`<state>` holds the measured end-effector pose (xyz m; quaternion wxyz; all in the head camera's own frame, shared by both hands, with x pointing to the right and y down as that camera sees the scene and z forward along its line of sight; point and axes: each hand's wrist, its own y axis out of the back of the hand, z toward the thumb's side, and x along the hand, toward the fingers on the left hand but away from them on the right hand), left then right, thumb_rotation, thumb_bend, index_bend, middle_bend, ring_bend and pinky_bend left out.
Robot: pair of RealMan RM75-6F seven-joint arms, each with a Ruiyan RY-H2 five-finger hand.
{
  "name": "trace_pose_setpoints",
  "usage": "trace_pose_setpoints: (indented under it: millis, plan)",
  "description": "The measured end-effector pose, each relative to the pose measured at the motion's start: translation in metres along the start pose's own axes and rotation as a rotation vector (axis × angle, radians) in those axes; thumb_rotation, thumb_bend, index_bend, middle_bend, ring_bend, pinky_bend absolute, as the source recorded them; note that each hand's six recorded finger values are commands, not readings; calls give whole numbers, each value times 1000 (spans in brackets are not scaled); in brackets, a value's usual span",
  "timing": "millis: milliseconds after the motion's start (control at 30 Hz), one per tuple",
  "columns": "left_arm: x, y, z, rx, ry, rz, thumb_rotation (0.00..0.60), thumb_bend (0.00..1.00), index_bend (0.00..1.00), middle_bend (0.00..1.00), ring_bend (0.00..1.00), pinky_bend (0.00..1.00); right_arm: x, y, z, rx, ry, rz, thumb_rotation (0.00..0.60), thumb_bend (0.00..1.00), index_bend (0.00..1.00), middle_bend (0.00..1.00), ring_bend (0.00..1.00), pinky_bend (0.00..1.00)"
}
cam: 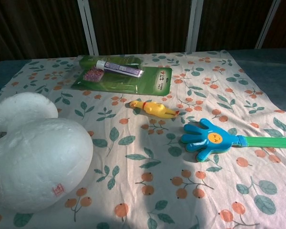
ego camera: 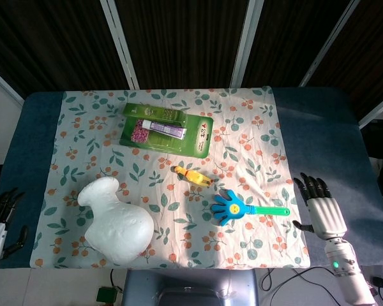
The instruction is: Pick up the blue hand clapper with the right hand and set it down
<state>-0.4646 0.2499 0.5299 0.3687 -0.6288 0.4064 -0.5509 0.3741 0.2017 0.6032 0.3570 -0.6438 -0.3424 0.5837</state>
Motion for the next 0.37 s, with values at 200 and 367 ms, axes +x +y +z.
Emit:
trace_pose_setpoints:
  millis: [200, 367]
  plan:
    - [2, -4, -2, 26, 27, -8, 600, 511, 0, 0, 0, 93, 50, 21, -18, 33, -40, -124, 600, 178, 0, 0, 0, 0]
    - [3, -6, -1, 47, 34, -9, 600, 507, 0, 0, 0, 93, 56, 23, -24, 10, -42, -120, 600, 178, 0, 0, 0, 0]
